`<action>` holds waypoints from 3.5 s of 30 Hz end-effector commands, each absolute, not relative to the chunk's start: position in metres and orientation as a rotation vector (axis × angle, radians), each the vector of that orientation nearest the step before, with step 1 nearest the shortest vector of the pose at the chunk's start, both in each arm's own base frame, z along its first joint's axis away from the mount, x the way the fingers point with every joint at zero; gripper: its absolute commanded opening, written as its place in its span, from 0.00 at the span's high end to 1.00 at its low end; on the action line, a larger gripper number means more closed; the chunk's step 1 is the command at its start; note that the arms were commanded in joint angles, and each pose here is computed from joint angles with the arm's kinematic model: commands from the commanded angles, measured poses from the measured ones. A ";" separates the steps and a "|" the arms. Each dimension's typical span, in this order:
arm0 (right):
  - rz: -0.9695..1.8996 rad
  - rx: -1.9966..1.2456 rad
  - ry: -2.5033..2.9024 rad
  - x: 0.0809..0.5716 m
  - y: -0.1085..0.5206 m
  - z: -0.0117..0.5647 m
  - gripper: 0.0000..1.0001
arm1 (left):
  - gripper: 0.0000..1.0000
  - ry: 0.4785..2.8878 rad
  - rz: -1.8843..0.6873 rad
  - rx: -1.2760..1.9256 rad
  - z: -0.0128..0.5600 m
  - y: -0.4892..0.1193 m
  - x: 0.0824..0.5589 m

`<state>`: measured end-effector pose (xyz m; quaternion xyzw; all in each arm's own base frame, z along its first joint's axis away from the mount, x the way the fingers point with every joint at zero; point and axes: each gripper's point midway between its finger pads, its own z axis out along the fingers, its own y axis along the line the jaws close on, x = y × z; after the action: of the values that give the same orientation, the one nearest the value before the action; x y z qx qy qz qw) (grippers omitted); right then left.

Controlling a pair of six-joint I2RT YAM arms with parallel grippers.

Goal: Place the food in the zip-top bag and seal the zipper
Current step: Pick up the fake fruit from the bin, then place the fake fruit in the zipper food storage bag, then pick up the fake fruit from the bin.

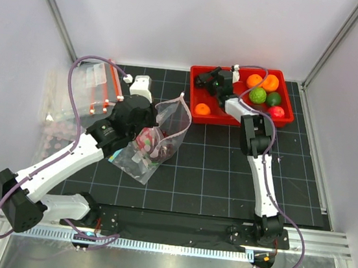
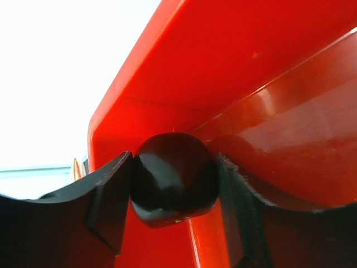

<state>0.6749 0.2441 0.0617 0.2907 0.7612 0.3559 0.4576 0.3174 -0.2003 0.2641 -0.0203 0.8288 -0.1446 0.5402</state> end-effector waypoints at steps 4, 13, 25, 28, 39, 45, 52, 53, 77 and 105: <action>0.916 0.656 1.826 0.665 0.251 0.111 0.57 | 1.00 1.925 -0.376 -0.079 0.278 -0.198 0.317; 0.882 0.560 1.771 0.640 0.238 0.177 0.70 | 1.00 1.923 -0.373 -0.077 0.278 -0.197 0.316; 0.852 0.366 1.697 0.527 0.206 0.310 0.78 | 1.00 1.934 -0.403 -0.058 0.279 -0.203 0.314; 0.849 0.286 1.710 0.482 0.212 0.324 0.80 | 1.00 1.938 -0.419 -0.052 0.278 -0.205 0.313; 0.866 -0.011 1.629 0.337 0.262 0.374 0.80 | 1.00 1.950 -0.410 -0.046 0.276 -0.206 0.314; 0.798 -0.079 1.687 0.325 0.284 0.344 0.80 | 1.00 1.945 -0.427 -0.046 0.278 -0.207 0.312; 0.727 -0.155 1.747 0.328 0.310 0.309 0.79 | 1.00 1.931 -0.450 -0.043 0.279 -0.209 0.311; 0.715 -0.156 1.753 0.330 0.311 0.306 0.78 | 1.00 1.926 -0.456 -0.041 0.280 -0.209 0.310; 0.442 0.288 1.784 0.377 0.175 0.302 0.12 | 1.00 1.912 -0.437 -0.053 0.280 -0.204 0.311; -0.326 0.560 2.117 0.503 -0.006 0.145 0.00 | 1.00 1.922 -0.474 -0.034 0.279 -0.212 0.310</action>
<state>0.5065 -0.0003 0.1371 0.2232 0.8592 -0.1073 0.4477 0.3064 -0.2066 0.2602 -0.0025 0.8305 -0.1733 0.5293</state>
